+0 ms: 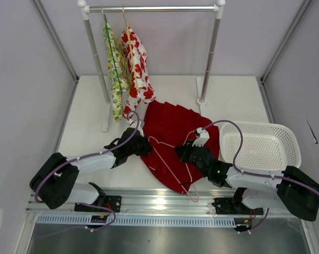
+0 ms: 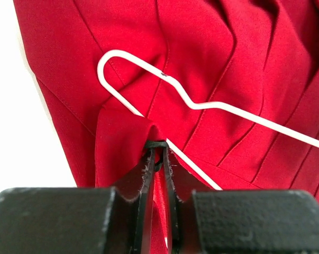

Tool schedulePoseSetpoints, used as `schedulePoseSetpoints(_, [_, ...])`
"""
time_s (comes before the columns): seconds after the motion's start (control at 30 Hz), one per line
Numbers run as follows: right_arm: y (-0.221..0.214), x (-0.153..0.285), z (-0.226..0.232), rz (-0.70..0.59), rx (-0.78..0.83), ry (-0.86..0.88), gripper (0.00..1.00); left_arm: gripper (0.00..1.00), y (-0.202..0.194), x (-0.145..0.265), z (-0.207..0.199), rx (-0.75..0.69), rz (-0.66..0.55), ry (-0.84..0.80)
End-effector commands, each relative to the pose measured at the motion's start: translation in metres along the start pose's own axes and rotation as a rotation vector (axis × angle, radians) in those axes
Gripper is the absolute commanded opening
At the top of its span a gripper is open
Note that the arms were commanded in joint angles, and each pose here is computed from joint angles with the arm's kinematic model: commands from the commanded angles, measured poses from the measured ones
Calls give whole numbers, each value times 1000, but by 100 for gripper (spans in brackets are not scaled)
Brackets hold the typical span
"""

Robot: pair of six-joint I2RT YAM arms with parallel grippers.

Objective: Place the skirt on the hanger

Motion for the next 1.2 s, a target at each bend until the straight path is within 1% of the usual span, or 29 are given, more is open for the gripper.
schedulePoseSetpoints(0.0, [-1,1,-12,-1,21,-46,0,13,5,5,0,-18,-14,-21])
schedulePoseSetpoints(0.03, [-1,1,-12,0,22,-46,0,11,4,5,0,-19,-17,-21])
schedulePoseSetpoints(0.23, [0,1,-13,-3,23,-50,0,4,6,8,1,-22,-26,-24])
schedulePoseSetpoints(0.5, [2,0,-19,-2,23,-59,0,6,10,16,3,-47,-5,-22])
schedulePoseSetpoints(0.8, [7,0,-23,-8,21,-67,0,7,1,17,6,-59,31,-44])
schedulePoseSetpoints(0.87, [6,0,-26,-5,22,-71,0,8,0,18,7,-62,37,-45])
schedulePoseSetpoints(0.93, [7,0,-27,-7,20,-72,0,12,-2,19,10,-63,46,-42])
schedulePoseSetpoints(1.0, [8,-1,-28,-8,21,-77,0,13,-2,19,10,-64,44,-39])
schedulePoseSetpoints(1.03, [8,-1,-29,-8,20,-77,0,16,-3,20,12,-63,48,-35])
schedulePoseSetpoints(1.17, [10,-1,-29,-9,20,-76,0,15,-3,21,14,-64,46,-30])
Point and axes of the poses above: each gripper's point midway between its finger pads, its own x axis back along the fingers, its own z axis along the line the jaws close on, y = z × x, the point moved 8 cm from there along x, back along the fingers, and after that the axes turned 2 degrees about x, right-handed, at the moved point
